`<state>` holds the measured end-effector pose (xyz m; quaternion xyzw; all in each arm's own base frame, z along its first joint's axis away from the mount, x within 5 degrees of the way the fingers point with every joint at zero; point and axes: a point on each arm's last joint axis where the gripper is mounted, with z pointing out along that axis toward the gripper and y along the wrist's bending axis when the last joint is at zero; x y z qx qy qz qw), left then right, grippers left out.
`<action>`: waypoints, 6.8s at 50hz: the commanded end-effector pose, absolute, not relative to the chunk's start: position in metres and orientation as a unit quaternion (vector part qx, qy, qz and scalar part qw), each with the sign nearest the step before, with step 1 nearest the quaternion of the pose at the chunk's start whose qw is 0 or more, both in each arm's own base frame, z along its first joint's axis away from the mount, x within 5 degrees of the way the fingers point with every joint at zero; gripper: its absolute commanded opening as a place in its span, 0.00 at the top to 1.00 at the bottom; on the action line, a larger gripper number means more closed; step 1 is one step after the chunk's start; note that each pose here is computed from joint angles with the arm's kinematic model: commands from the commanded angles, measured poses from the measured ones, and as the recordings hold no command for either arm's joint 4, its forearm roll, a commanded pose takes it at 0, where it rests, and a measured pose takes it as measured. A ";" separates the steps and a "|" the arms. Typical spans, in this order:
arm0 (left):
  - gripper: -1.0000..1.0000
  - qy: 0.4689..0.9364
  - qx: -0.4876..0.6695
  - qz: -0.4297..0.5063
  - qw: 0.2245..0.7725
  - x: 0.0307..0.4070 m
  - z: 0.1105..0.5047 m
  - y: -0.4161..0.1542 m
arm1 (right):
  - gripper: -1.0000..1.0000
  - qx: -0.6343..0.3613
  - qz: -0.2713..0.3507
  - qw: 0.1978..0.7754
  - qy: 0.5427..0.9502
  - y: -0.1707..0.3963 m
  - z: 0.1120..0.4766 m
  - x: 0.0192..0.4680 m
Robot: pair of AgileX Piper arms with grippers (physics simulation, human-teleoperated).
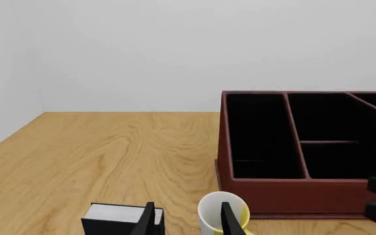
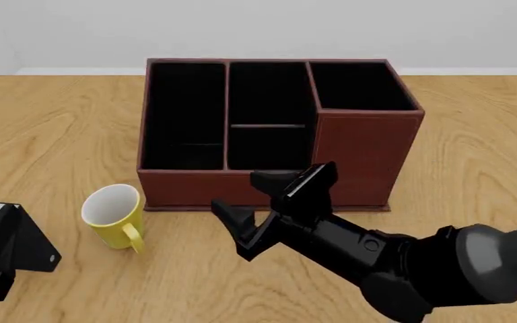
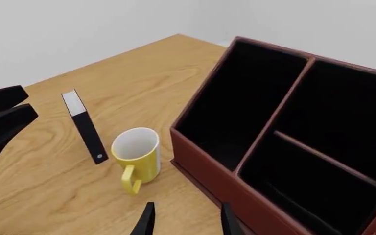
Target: Pick up the yellow and white mug and place it to the right of the caddy.
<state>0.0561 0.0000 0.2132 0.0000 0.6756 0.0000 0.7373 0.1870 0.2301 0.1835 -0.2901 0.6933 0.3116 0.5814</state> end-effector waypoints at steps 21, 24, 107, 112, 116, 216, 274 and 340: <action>0.00 0.676 0.000 0.000 0.737 0.056 0.213 0.000 | 0.00 -0.313 0.310 0.559 0.703 0.269 0.169 0.203; 0.00 0.676 0.000 0.000 0.737 0.056 0.213 0.000 | 0.00 -0.314 0.310 0.557 0.704 0.272 0.167 0.204; 0.00 0.676 0.000 0.000 0.737 0.056 0.213 0.000 | 0.00 -0.376 0.318 0.497 0.714 0.372 0.156 0.211; 0.00 0.676 0.000 0.000 0.737 0.056 0.213 0.000 | 0.00 -0.380 0.322 0.493 0.714 0.377 0.153 0.208; 0.00 0.676 0.000 0.000 0.737 0.056 0.213 0.000 | 0.00 -0.383 0.323 0.490 0.714 0.381 0.150 0.206; 0.00 0.676 0.000 0.000 0.737 0.056 0.213 0.000 | 1.00 -0.361 0.322 0.445 0.754 0.399 0.103 0.217; 0.00 0.676 0.000 0.000 0.737 0.056 0.213 0.000 | 1.00 -0.406 0.314 0.461 0.724 0.401 0.121 0.200; 0.00 0.676 0.000 0.000 0.737 0.056 0.213 0.000 | 1.00 -0.443 0.288 0.488 0.695 0.387 0.203 0.197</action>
